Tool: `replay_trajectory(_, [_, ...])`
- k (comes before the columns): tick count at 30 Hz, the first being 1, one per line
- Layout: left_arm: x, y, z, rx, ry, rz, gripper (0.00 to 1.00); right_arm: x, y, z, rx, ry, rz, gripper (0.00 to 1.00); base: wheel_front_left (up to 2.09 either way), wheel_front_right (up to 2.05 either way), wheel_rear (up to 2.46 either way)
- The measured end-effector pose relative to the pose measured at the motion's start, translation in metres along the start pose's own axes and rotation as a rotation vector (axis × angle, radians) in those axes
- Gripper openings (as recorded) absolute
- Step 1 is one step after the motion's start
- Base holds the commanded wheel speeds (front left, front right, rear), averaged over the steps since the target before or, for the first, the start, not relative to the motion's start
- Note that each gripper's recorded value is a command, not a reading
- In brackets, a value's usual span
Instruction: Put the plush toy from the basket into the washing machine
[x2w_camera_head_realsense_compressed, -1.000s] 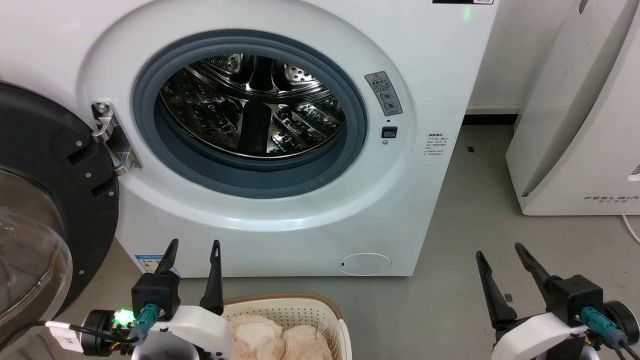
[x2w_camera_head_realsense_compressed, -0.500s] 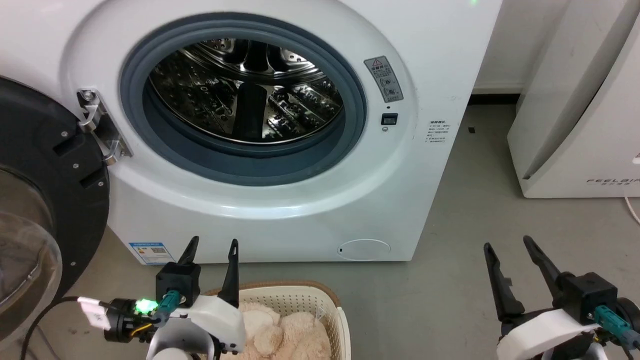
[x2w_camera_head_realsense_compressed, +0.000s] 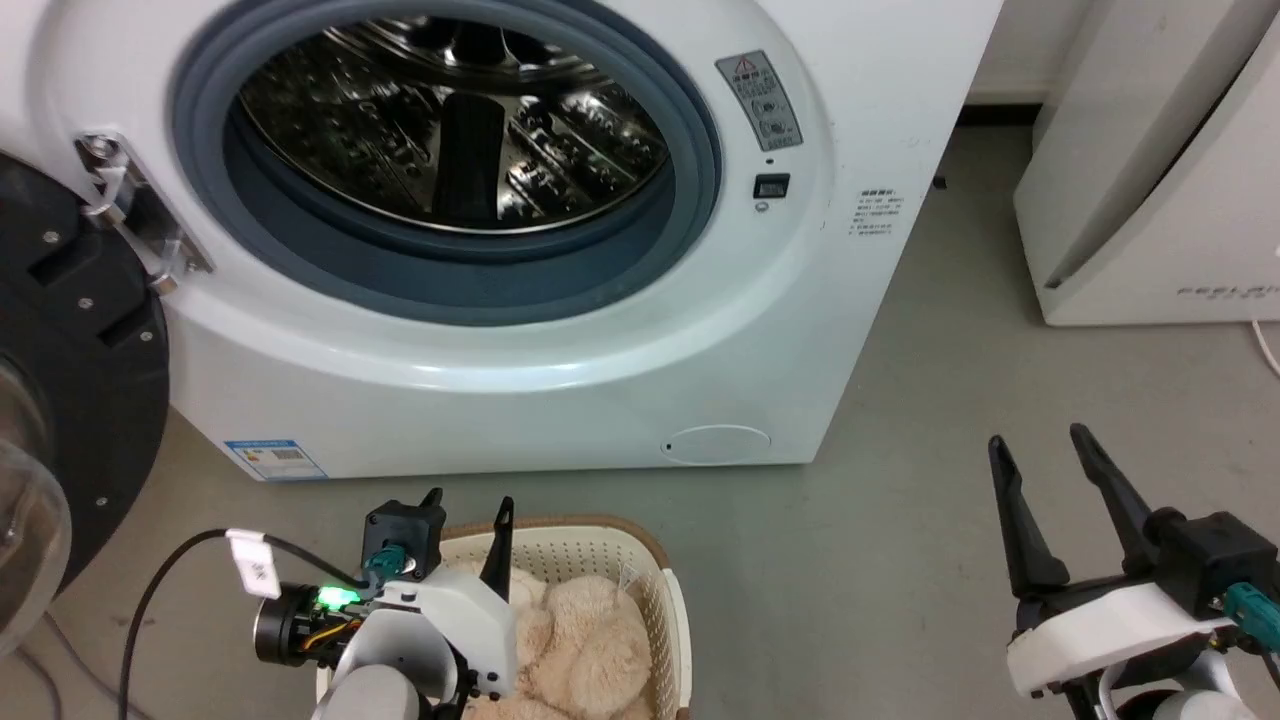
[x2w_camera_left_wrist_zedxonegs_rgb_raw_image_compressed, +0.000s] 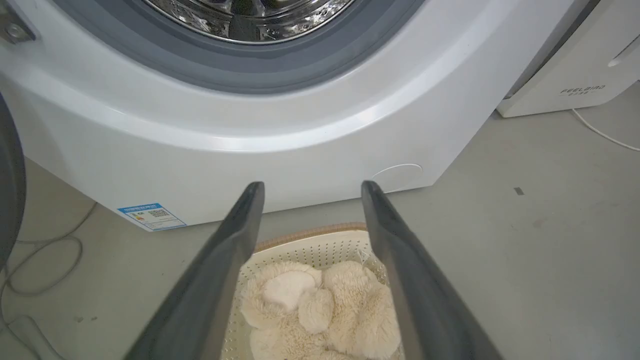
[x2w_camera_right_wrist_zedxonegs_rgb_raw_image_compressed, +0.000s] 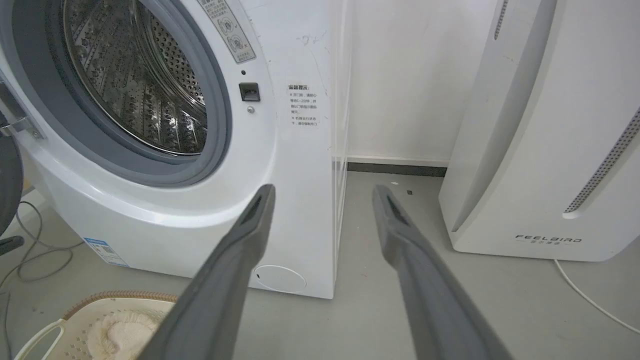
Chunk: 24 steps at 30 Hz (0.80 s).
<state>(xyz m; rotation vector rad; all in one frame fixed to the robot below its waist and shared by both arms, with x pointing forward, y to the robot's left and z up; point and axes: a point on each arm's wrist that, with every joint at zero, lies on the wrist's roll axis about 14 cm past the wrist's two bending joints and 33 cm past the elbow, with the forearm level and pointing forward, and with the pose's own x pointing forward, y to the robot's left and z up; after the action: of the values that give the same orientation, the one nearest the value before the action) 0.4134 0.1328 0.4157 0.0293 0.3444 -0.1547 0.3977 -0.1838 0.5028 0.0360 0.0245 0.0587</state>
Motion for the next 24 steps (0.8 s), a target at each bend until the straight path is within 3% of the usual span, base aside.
replay_trajectory(3, [0.014,-0.007,-0.031,0.003,0.126,-0.036,1.00,0.010,-0.007,-0.007,0.013,0.007,-0.019,1.00,0.00,0.00,0.00])
replay_trajectory(24, [0.055,-0.020,-0.147,0.099,0.551,-0.152,1.00,0.049,-0.031,-0.060,0.038,0.088,-0.082,1.00,0.00,0.00,0.00])
